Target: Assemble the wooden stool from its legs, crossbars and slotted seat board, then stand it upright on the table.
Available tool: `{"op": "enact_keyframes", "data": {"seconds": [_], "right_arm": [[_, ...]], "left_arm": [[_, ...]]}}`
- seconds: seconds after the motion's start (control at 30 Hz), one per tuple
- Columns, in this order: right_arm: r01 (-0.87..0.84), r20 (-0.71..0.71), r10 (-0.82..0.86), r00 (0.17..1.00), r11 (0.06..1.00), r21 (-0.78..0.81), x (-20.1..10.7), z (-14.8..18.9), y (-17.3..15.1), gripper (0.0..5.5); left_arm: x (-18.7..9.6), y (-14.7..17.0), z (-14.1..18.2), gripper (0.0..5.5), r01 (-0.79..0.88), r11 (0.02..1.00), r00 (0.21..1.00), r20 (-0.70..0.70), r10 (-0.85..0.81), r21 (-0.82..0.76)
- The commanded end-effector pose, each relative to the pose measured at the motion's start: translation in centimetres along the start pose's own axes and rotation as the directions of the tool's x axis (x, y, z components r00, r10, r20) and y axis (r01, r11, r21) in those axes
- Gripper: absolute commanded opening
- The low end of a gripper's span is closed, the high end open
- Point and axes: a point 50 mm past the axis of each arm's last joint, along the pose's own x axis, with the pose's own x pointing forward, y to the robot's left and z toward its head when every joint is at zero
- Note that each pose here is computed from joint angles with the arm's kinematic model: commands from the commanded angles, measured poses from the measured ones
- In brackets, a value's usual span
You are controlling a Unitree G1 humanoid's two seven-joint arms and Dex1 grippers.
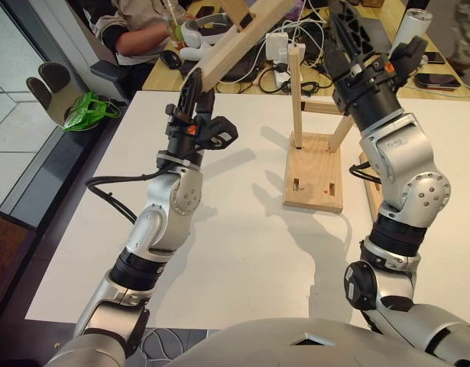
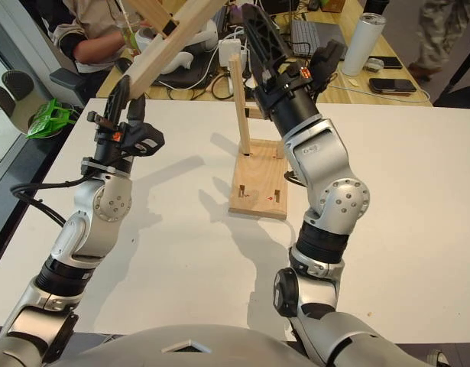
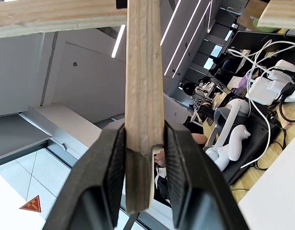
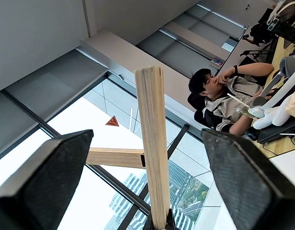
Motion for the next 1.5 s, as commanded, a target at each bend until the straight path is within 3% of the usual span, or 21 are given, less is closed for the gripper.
{"op": "enact_keyframes", "data": {"seconds": [0.03, 0.2, 0.8, 0.93, 1.07, 1.1, 1.27, 1.37, 1.5], "right_arm": [[-0.007, 0.006, 0.007, 1.0, 1.0, -0.004, 1.7, -0.2, 0.5, 4.36], [0.021, 0.065, -0.019, 0.998, 0.999, -0.028, 3.5, 0.9, 0.3, 4.36], [0.133, 0.093, -0.13, 0.987, 0.991, -0.024, 3.8, 0.2, -0.3, 1.29], [0.229, 0.11, -0.228, 0.968, 0.973, 0.003, 3.7, 0.3, -1.3, 1.04], [0.323, 0.125, -0.325, 0.937, 0.946, 0.039, 3.8, 0.4, -2.3, 1.0], [0.339, 0.127, -0.341, 0.932, 0.94, 0.037, 3.8, 0.5, -2.4, 1.0], [0.39, 0.146, -0.39, 0.909, 0.92, 0.029, 3.7, 0.8, -3.0, 1.0], [0.398, 0.193, -0.367, 0.91, 0.903, -0.158, 3.6, 1.4, -2.5, 1.0], [0.347, 0.254, -0.267, 0.93, 0.866, -0.36, 3.2, 2.1, -0.9, 0.99]], "left_arm": [[0.4, 0.1, 1.4, 1.03, -0.015, 1.0, 0.997, 0.073, 0.015, 0.012], [-0.1, -0.6, 1.5, 1.03, 0.015, 1.0, 0.996, 0.083, -0.017, 0.025], [-0.2, -0.6, 0.8, 1.03, 0.011, 0.99, 0.995, 0.094, -0.025, 0.138], [-0.2, -0.4, 1.1, 1.03, -0.021, 0.988, 0.992, 0.128, 0.001, 0.156], [-0.3, -0.2, 1.2, 1.03, -0.023, 0.995, 0.989, 0.145, 0.01, 0.093], [-0.4, -0.2, 1.3, 1.39, -0.02, 0.997, 0.988, 0.153, 0.008, 0.075], [-0.5, -0.2, 1.8, 2.19, 0.001, 1.0, 0.987, 0.159, -0.005, 0.025], [-1.1, -1.4, 1.0, 2.4, 0.126, 0.963, 0.992, 0.059, -0.115, -0.238], [-2.4, -2.0, 0.0, 2.41, 0.153, 0.841, 0.979, -0.038, -0.202, -0.518]]}}
